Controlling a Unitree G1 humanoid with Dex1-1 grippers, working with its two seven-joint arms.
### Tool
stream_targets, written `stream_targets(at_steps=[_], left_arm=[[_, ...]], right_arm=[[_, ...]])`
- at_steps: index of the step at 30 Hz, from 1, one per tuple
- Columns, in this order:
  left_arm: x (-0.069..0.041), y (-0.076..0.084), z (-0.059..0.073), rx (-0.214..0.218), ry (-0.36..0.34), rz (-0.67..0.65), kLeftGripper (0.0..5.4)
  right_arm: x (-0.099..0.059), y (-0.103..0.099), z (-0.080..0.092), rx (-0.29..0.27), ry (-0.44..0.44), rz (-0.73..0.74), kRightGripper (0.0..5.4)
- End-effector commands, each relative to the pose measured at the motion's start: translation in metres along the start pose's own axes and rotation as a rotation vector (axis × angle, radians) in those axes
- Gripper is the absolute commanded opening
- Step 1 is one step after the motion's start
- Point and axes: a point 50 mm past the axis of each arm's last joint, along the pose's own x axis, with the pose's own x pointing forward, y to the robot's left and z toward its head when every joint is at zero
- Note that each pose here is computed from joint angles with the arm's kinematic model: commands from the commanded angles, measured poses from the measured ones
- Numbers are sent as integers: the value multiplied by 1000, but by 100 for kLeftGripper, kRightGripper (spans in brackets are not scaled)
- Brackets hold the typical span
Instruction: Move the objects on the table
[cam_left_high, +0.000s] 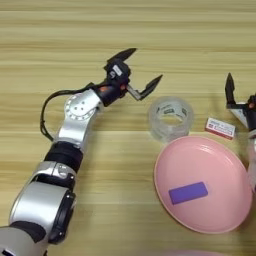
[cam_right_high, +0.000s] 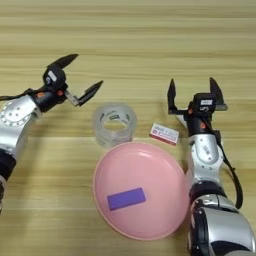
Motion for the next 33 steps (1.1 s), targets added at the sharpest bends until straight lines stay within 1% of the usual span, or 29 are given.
stream_targets(at_steps=[1, 3, 4, 6, 7, 10, 12, 14, 16, 20, 23, 27, 28, 29, 31, 33], left_arm=[[13, -6, 7, -29, 17, -86, 540], [15, -9, 5, -60, 46, -103, 540], [16, -10, 2, -93, 74, -113, 540], [16, -13, -5, -172, 134, -140, 540], [16, -14, -6, -196, 152, -149, 540], [16, -14, -11, -238, 214, -151, 540], [16, -14, -17, -263, 290, -156, 540], [15, -14, -22, -269, 354, -179, 540], [15, -15, -25, -261, 394, -192, 540], [12, -15, -31, -219, 462, -236, 540], [10, -13, -35, -194, 505, -241, 540], [9, -11, -40, -168, 546, -243, 540], [8, -10, -41, -162, 555, -244, 518], [7, -9, -42, -158, 561, -245, 517], [7, -8, -43, -143, 566, -248, 496], [7, -8, -43, -143, 567, -245, 477]], right_arm=[[1, 1, 0, -47, 5, 5, 538], [1, 3, 0, -56, 3, 11, 538], [1, 4, 0, -61, 1, 16, 538], [1, 6, -1, -59, 2, 19, 538], [1, 6, -1, -52, 4, 15, 538], [1, 6, -1, -42, 6, 9, 538], [1, 8, 0, -56, -1, 25, 538], [1, 10, 0, -62, -4, 32, 538], [1, 10, 0, -63, -4, 31, 538], [1, 11, 0, -63, -6, 31, 538], [1, 12, 0, -63, -7, 32, 538], [0, 12, 0, -63, -8, 34, 538], [0, 13, 0, -63, -8, 35, 540], [0, 13, 0, -63, -10, 35, 540], [0, 13, 0, -63, -11, 36, 540], [0, 13, 0, -63, -12, 36, 540]])
